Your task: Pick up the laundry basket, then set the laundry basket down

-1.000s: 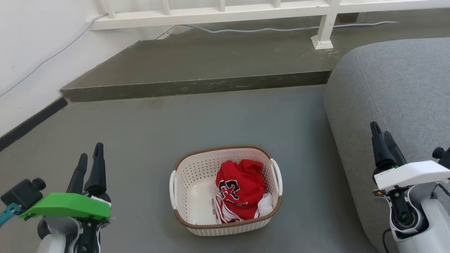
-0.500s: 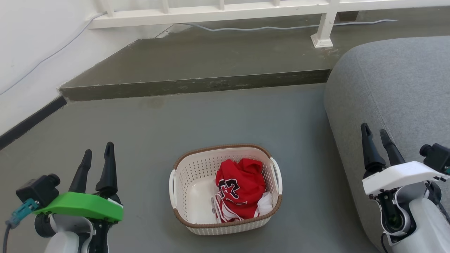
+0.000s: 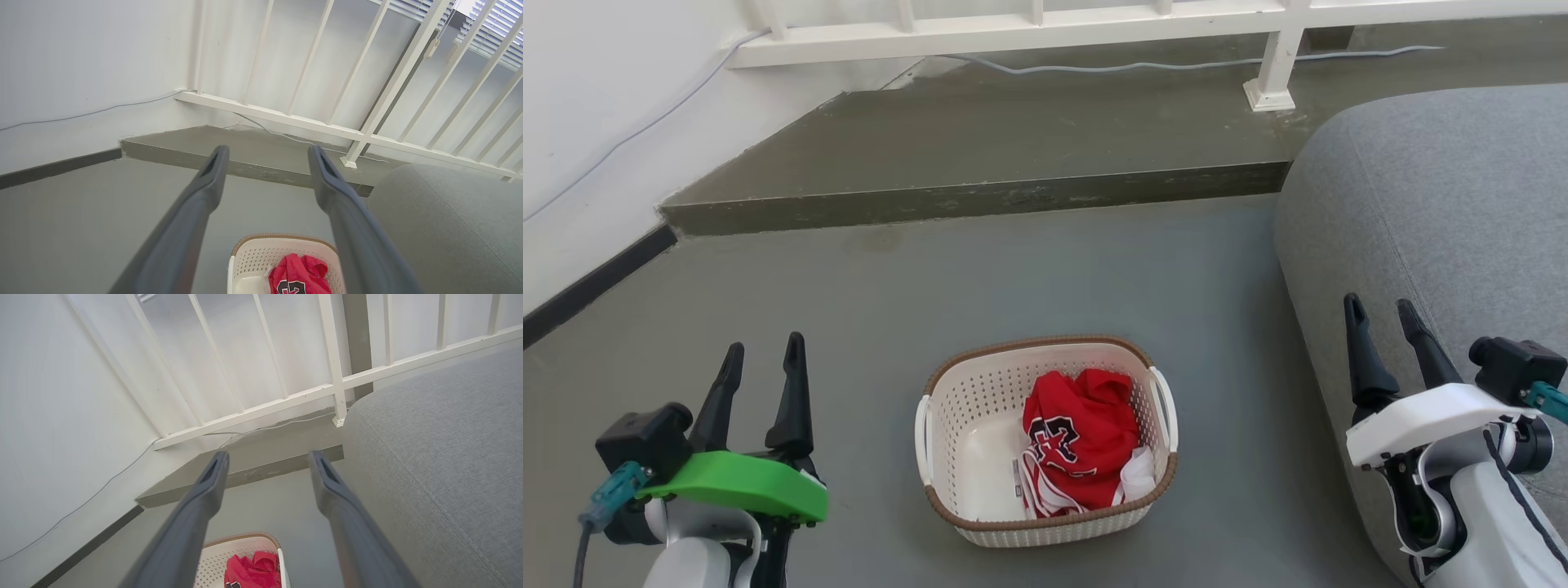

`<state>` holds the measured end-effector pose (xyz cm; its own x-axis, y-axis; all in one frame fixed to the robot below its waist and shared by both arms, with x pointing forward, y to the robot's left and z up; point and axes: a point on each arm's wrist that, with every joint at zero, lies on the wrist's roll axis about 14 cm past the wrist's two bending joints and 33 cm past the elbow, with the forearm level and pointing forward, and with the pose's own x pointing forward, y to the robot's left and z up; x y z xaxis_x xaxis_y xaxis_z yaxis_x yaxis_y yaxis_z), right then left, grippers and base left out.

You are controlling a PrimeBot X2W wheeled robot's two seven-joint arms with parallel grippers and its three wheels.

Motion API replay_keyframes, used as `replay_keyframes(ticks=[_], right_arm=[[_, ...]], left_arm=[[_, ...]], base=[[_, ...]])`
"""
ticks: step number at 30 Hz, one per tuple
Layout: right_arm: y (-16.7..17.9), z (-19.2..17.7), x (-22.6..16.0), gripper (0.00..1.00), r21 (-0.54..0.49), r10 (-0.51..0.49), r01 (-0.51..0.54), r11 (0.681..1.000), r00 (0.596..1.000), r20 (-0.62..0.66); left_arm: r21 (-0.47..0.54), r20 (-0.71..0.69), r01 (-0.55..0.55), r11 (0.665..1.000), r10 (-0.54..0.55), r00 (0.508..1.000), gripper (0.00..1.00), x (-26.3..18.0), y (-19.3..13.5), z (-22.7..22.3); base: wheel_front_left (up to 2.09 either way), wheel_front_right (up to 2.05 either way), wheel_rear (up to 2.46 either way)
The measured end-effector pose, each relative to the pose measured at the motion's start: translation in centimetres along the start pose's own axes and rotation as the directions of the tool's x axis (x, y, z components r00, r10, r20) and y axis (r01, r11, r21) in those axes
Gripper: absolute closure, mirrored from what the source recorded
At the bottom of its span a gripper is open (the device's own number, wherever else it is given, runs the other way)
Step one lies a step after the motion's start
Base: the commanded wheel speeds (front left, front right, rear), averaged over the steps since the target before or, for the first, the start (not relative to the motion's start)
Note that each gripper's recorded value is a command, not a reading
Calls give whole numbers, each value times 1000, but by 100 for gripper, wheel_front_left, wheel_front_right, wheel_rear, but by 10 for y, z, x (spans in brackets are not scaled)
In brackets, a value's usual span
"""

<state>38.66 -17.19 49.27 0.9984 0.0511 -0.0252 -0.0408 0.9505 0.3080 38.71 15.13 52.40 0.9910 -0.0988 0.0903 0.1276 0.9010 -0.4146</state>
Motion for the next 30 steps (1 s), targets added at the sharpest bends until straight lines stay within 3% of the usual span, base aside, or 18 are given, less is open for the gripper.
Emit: replay_keyframes(ticks=[21,30], right_arm=[[11,4,-2,0,-249,61,-48,967,997,47],[11,5,-2,0,-252,60,-46,967,997,50]], left_arm=[[188,16,39,981,-42,999,0,-2,-11,-6],[183,7,24,983,-26,1000,0,-3,-7,-9]], base=[[0,0,0],[0,0,0]])
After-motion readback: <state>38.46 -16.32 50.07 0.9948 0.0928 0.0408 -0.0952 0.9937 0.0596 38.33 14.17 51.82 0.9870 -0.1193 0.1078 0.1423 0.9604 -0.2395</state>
